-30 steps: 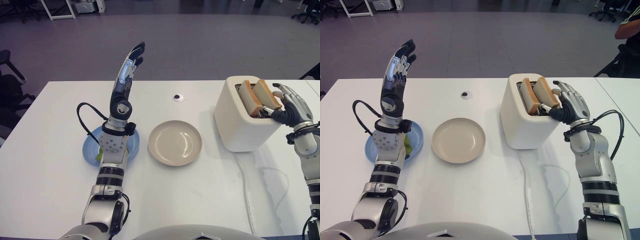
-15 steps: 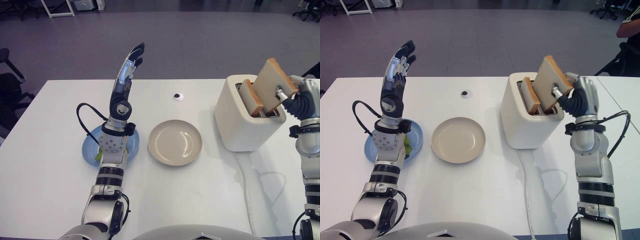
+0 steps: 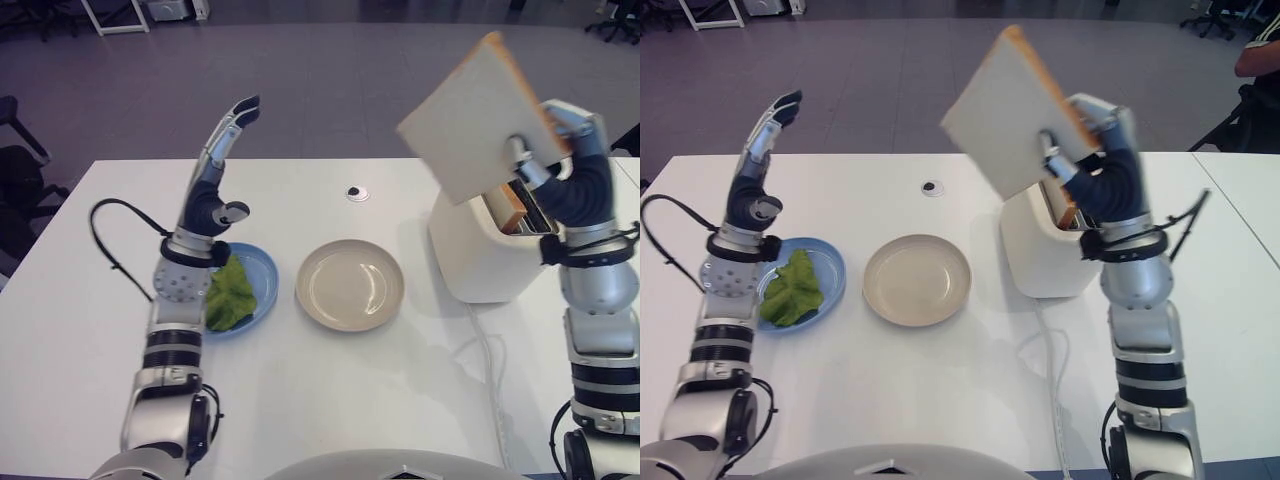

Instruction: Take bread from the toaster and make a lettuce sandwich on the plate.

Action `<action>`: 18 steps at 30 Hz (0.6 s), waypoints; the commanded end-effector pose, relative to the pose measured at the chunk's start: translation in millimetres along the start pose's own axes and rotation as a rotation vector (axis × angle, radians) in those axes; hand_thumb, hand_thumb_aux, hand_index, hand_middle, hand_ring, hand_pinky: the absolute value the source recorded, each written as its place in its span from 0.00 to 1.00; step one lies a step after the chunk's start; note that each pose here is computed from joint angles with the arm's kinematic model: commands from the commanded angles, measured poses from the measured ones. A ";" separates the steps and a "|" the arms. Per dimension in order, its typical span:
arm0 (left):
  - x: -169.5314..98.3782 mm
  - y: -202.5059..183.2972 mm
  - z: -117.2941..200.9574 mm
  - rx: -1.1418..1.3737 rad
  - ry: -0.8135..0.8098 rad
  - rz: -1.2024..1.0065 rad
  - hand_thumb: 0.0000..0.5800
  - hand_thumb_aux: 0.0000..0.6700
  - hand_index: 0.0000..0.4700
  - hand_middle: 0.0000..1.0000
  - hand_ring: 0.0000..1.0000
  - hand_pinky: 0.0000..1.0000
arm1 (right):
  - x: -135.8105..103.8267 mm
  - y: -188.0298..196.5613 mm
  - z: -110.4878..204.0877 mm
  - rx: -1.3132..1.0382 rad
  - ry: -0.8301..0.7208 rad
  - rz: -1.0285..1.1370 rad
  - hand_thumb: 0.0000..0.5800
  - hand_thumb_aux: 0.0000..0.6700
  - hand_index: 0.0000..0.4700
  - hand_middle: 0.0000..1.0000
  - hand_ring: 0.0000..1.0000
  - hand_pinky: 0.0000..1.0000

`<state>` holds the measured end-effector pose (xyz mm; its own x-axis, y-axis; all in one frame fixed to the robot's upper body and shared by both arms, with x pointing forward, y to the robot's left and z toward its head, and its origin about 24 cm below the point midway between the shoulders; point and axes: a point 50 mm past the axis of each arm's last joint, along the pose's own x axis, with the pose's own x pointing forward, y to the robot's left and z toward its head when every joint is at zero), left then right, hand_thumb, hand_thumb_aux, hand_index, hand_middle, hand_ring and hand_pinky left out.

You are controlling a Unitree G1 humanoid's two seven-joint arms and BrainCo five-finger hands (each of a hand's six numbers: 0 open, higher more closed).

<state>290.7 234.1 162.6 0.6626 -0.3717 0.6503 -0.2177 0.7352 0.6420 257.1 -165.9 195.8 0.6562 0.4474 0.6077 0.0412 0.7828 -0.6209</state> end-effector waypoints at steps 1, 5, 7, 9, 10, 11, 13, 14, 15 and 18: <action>-4.0 24.7 -13.0 0.199 0.062 -0.053 0.00 0.00 0.00 0.00 0.00 0.00 | -2.5 46.5 -0.6 0.095 0.035 0.237 1.00 1.00 1.00 1.00 1.00 1.00; -15.0 40.1 -21.5 0.348 0.117 -0.155 0.00 0.00 0.00 0.00 0.00 0.00 | -9.5 87.2 -18.1 0.114 0.152 0.435 1.00 1.00 1.00 1.00 1.00 1.00; -22.8 38.8 -24.2 0.390 0.141 -0.258 0.00 0.00 0.00 0.00 0.00 0.00 | -16.4 104.6 -28.1 0.116 0.214 0.522 1.00 1.00 1.00 1.00 1.00 1.00; -32.2 36.5 -28.3 0.415 0.179 -0.358 0.00 0.00 0.00 0.00 0.00 0.00 | -21.9 118.6 -35.9 0.118 0.257 0.586 1.00 1.00 1.00 1.00 1.00 1.00; -38.2 34.3 -31.2 0.424 0.205 -0.415 0.00 0.00 0.00 0.00 0.00 0.00 | -24.2 125.0 -40.1 0.117 0.276 0.612 1.00 1.00 1.00 1.00 1.00 1.00; -44.9 31.1 -34.7 0.432 0.235 -0.476 0.00 0.00 0.00 0.00 0.00 0.00 | -26.0 130.8 -44.5 0.113 0.293 0.633 1.00 1.00 1.00 1.00 1.00 1.00; -57.7 23.1 -41.0 0.440 0.291 -0.594 0.00 0.00 0.00 0.00 0.00 0.00 | -29.7 141.5 -52.0 0.109 0.324 0.670 1.00 1.00 1.00 1.00 1.00 1.00; -63.5 18.3 -43.1 0.434 0.313 -0.650 0.00 0.00 0.00 0.00 0.00 0.00 | -31.3 145.8 -55.1 0.102 0.336 0.688 1.00 1.00 1.00 1.00 1.00 1.00; -68.3 14.3 -44.5 0.427 0.330 -0.694 0.00 0.00 0.00 0.00 0.00 0.00 | -32.4 148.8 -57.4 0.098 0.343 0.700 1.00 1.00 1.00 1.00 1.00 1.00; -83.1 3.2 -49.6 0.418 0.389 -0.814 0.00 0.00 0.00 0.00 0.00 0.00 | -31.9 151.2 -62.3 0.076 0.352 0.699 1.00 1.00 1.00 0.96 0.96 0.96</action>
<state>274.6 290.3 102.5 0.8988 -0.4312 -0.0791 0.1394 0.1101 0.9841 289.1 -88.7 58.8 0.7155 0.6949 -0.0718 -0.4990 0.4363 -0.7487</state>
